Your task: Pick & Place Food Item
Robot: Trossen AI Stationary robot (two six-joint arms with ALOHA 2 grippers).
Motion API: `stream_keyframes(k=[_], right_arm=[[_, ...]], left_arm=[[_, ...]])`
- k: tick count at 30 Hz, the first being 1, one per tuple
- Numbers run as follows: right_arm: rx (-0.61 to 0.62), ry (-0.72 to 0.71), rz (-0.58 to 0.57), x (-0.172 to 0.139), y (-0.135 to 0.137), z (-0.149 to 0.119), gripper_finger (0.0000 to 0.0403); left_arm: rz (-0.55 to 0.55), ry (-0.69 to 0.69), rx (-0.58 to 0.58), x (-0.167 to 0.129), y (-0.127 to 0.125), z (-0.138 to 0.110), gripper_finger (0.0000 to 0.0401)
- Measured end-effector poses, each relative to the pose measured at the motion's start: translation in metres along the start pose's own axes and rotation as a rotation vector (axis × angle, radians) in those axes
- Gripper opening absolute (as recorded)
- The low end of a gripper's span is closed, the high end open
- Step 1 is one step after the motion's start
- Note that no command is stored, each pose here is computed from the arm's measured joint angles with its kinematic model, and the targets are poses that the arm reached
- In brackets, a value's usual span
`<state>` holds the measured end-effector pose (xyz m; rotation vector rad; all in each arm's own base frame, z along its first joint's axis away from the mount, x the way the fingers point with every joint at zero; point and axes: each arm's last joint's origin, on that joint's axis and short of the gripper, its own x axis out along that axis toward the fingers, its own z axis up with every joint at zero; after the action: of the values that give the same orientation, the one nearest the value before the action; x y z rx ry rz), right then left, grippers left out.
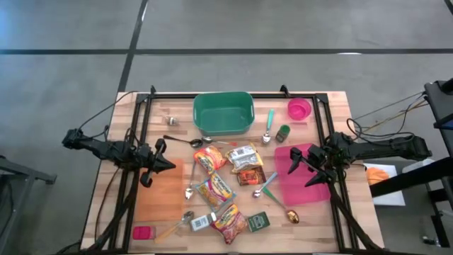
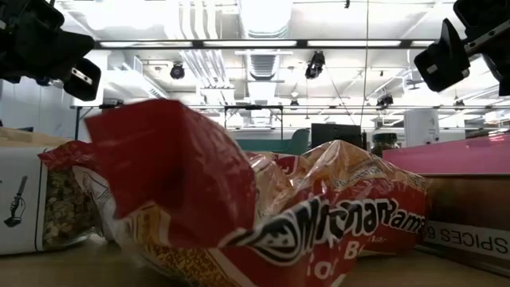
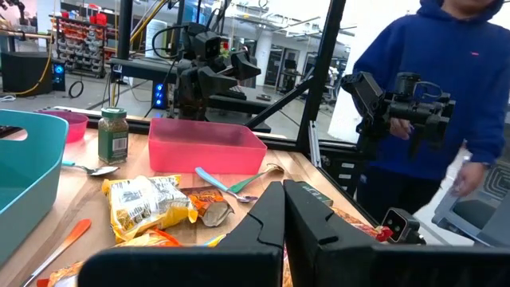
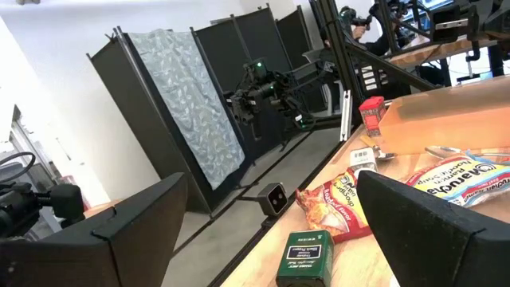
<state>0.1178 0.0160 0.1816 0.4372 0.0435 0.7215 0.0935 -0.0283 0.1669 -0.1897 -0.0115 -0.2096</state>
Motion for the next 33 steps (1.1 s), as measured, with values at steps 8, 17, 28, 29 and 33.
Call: stream_keyframes(k=[8,17,28,29,33], right_arm=[[0.0,0.0,0.0,0.0,0.0,0.0,0.0361],[-0.115,-0.09,-0.012,0.005,0.01,0.031,0.0361],[-0.075,0.092,-0.446,0.01,0.025,0.088,0.0361],[-0.058,0.111,-0.465,0.011,0.025,0.09,0.0361],[0.125,0.124,-0.614,0.012,0.019,0.096,0.0361]], left_arm=[[0.0,0.0,0.0,0.0,0.0,0.0,0.0],[0.0,0.0,-0.001,0.0,0.0,0.0,0.0],[0.0,0.0,-0.003,0.0,0.0,0.0,0.0],[0.0,0.0,-0.003,0.0,0.0,0.0,0.0],[0.0,0.0,-0.002,0.0,0.0,0.0,0.0]])
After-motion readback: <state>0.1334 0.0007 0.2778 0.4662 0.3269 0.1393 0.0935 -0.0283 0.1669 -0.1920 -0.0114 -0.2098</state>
